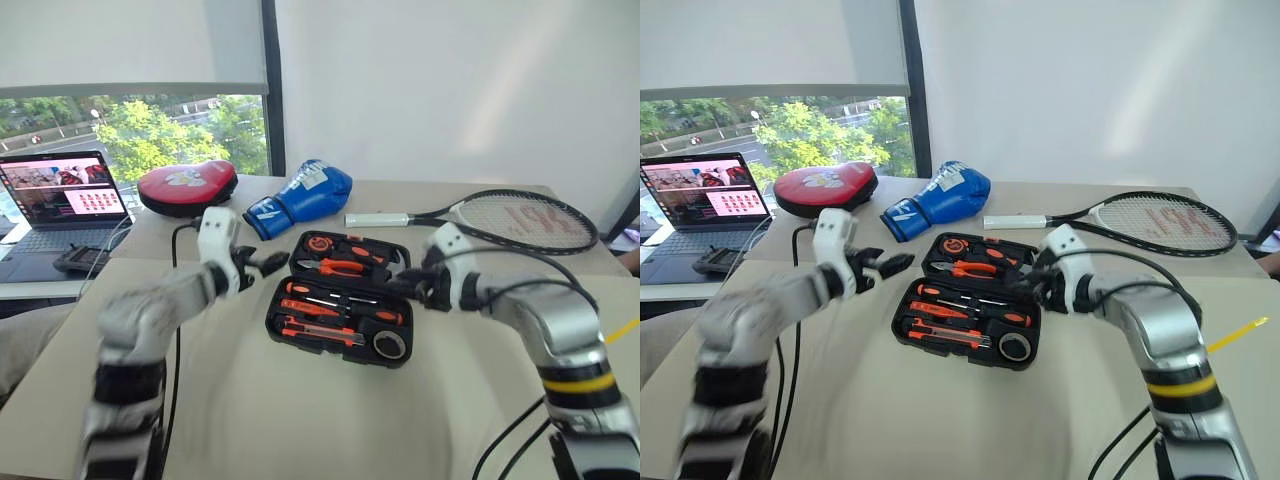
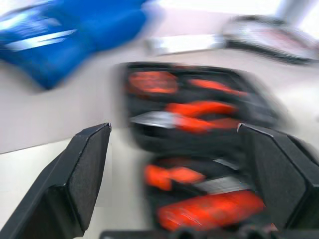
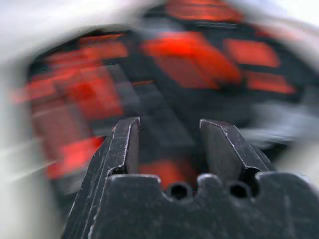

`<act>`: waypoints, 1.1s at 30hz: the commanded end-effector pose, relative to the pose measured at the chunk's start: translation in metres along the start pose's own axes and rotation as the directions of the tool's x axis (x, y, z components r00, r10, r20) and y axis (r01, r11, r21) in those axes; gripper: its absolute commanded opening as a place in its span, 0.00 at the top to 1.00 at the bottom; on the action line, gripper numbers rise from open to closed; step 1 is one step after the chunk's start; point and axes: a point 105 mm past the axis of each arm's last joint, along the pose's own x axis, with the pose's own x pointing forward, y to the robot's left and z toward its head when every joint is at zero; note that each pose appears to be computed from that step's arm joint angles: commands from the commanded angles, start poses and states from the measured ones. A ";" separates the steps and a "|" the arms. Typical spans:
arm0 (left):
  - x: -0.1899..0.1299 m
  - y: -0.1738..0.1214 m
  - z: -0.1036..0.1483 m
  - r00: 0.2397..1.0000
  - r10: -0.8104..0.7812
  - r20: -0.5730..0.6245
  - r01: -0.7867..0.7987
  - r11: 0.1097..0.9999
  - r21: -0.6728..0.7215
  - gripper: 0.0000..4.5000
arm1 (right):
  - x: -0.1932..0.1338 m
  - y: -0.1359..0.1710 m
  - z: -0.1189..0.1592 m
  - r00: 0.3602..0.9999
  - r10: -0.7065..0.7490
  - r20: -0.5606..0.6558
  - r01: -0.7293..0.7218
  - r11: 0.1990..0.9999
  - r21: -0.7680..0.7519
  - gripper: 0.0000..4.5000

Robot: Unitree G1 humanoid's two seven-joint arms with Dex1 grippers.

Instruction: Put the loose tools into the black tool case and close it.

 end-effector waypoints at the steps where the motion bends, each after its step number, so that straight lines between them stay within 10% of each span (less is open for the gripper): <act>1: 0.034 0.015 -0.005 0.992 0.077 -0.105 -0.079 0.997 -0.013 0.03 | 0.011 -0.030 0.006 0.994 -0.105 -0.007 0.105 0.989 0.103 0.49; 10: 0.068 0.029 -0.025 0.974 0.067 -0.216 -0.060 0.997 0.039 0.03 | 0.040 -0.046 -0.017 0.985 -0.112 -0.130 0.133 0.976 0.170 0.60; 16: 0.071 0.025 -0.028 0.974 0.004 -0.225 -0.001 1.000 0.012 0.52 | 0.049 -0.038 -0.018 0.991 -0.056 -0.125 0.083 0.971 0.226 0.99; 22: 0.069 0.026 -0.029 0.973 -0.016 -0.231 0.019 1.000 0.008 0.98 | 0.032 -0.040 -0.003 0.998 -0.022 -0.066 0.034 0.981 0.190 1.00; 30: 0.069 0.026 -0.029 0.974 -0.019 -0.225 0.021 1.000 0.004 1.00 | 0.023 -0.022 0.006 0.997 0.061 -0.048 -0.046 0.964 0.260 0.38; 33: 0.070 0.025 -0.029 0.974 -0.027 -0.227 0.029 1.000 0.005 1.00 | 0.031 -0.023 0.000 0.997 0.035 -0.072 -0.014 0.961 0.275 0.38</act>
